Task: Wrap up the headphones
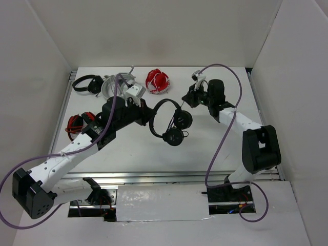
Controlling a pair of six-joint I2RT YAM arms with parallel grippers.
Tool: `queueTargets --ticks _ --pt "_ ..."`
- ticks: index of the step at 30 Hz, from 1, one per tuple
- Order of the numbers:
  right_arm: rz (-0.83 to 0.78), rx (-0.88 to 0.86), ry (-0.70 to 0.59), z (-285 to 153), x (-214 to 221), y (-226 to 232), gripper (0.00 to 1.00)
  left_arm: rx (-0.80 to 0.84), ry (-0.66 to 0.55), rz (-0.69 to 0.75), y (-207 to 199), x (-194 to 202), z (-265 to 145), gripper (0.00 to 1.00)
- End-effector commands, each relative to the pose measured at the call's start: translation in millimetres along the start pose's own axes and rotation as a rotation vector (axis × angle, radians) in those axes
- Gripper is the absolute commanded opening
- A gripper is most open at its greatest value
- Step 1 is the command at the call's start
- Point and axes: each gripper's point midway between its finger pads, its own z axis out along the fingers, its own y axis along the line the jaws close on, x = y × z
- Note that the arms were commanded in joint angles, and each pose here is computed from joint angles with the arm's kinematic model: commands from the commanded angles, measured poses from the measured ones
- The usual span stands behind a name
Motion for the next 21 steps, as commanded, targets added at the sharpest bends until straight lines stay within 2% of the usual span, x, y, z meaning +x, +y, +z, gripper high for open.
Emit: queueTargets --ticks 1,7,14,15,19,21 --pt "0.046 -0.037 -0.042 8.0 1.4 -2.0 0.00 0.177 -0.152 0.007 -37.0 -56.7 -17.9 0.00" --pt "0.104 -0.087 -0.056 6.7 13.8 24.0 0.00 0.060 -0.226 -0.094 -11.3 -76.0 -16.5 0.00" --pt "0.139 -0.186 -0.176 -13.3 33.2 109.3 0.00 -0.220 -0.323 -0.379 62.4 -104.9 -3.0 0.00" --pt "0.138 -0.221 -0.192 -18.7 38.5 132.0 0.00 -0.250 -0.334 -0.404 75.0 -108.0 -3.4 0.00" --pt "0.127 -0.136 -0.215 -26.2 47.1 153.5 0.00 -0.380 -0.376 -0.510 110.2 -111.6 2.5 0.00" --pt "0.118 -0.124 -0.186 -27.3 55.2 172.0 0.00 -0.430 -0.379 -0.526 120.5 -109.0 4.6 0.00"
